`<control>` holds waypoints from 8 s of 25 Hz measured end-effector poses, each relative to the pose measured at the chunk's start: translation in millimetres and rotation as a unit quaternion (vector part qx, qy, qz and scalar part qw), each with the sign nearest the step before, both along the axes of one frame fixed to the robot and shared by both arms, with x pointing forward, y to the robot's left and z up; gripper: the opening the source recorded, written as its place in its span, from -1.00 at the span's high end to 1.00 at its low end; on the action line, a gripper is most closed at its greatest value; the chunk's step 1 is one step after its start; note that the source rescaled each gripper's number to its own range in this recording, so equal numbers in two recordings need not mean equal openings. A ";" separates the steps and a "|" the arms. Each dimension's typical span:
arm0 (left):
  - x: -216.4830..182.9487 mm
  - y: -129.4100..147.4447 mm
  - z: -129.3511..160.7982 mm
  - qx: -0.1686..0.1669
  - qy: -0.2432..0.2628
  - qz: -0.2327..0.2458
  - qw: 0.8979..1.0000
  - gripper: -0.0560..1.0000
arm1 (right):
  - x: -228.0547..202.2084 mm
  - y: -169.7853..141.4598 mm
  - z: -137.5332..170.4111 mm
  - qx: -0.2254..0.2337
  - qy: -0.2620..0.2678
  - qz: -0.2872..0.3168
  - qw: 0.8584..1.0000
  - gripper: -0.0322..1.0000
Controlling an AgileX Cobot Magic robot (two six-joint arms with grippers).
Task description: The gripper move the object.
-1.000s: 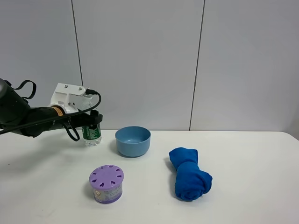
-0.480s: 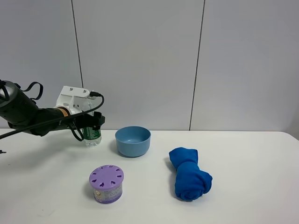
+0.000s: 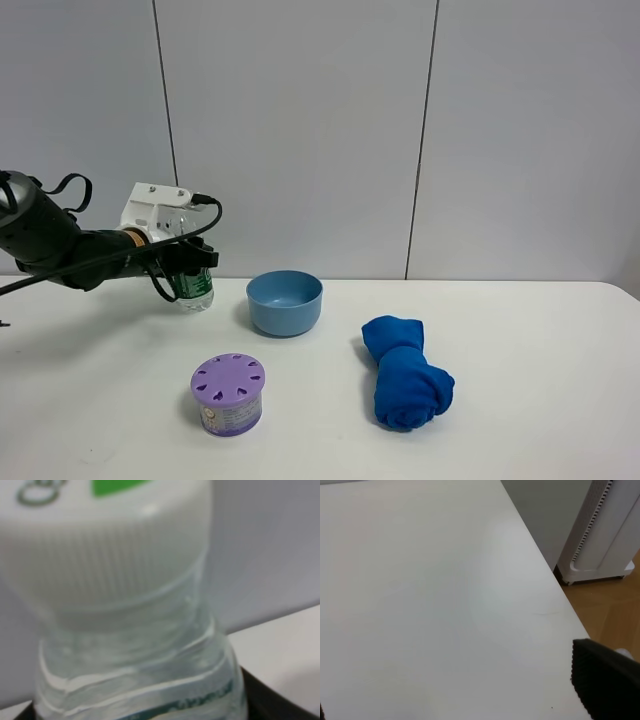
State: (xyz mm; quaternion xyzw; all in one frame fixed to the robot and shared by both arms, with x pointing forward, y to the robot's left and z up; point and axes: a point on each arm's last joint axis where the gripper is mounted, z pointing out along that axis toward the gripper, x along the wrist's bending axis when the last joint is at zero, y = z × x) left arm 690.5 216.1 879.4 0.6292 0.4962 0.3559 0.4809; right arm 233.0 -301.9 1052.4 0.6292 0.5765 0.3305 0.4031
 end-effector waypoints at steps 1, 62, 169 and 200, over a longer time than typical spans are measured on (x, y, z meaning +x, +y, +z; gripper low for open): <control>-0.6 -0.1 3.2 -0.001 0.006 -0.001 1.000 0.74 | 0.0 0.0 0.0 0.000 0.000 0.000 1.000 -1.00; -124.1 -143.2 16.1 -0.026 0.013 -0.196 0.980 0.74 | 0.0 0.0 0.0 0.000 0.000 0.000 1.000 -1.00; -454.7 89.1 219.9 0.013 0.052 0.141 0.989 -1.00 | 0.0 0.0 0.0 0.000 0.000 0.000 1.000 -1.00; -458.3 89.1 175.6 0.044 0.079 0.130 0.987 -1.00 | 0.0 0.0 0.0 0.000 0.000 0.000 1.000 -1.00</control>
